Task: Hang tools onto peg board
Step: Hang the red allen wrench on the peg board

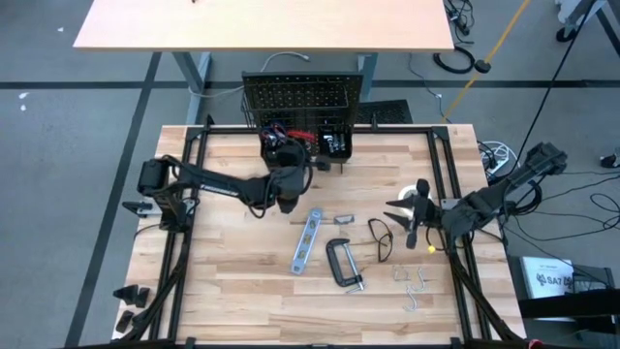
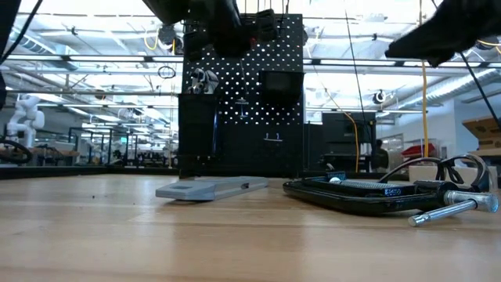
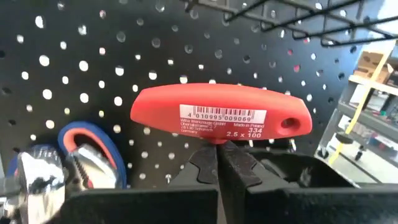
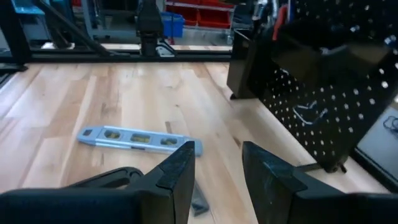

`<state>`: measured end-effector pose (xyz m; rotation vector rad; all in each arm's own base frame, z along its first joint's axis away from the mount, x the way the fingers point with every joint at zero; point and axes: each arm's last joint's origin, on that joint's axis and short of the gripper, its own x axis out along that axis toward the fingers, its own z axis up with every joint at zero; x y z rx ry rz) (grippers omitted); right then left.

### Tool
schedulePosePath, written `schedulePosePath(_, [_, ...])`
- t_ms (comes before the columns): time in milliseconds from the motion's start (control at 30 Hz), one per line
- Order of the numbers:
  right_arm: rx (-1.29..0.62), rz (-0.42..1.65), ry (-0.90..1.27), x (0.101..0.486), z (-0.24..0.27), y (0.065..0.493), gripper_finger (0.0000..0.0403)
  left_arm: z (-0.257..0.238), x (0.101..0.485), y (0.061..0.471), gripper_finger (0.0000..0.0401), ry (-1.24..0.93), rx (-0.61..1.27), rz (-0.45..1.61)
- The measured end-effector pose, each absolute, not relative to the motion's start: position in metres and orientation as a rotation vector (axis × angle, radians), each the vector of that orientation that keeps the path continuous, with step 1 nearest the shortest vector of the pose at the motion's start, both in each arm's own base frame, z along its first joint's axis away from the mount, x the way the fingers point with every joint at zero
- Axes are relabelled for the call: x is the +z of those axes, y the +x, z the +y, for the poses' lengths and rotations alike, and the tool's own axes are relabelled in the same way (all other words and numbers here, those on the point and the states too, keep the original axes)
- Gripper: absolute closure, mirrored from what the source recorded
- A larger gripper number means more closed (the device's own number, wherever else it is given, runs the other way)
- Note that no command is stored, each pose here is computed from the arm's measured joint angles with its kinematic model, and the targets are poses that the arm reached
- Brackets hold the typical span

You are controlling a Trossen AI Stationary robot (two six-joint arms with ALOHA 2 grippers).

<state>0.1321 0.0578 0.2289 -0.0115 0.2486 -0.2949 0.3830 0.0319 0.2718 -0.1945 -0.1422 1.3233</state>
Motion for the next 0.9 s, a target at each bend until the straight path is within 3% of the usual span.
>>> schedulePosePath(233, [-0.325, 0.224, 0.052, 0.203, 0.044, 0.116, 0.0277, 0.042, 0.277, 0.383, 0.0401, -0.176, 1.351, -0.136])
schedulePosePath(900, [-0.3, 0.175, 0.05, 0.21, 0.039, 0.109, 0.0277, 0.059, 0.272, 0.382, 0.0401, -0.14, 1.349, -0.079])
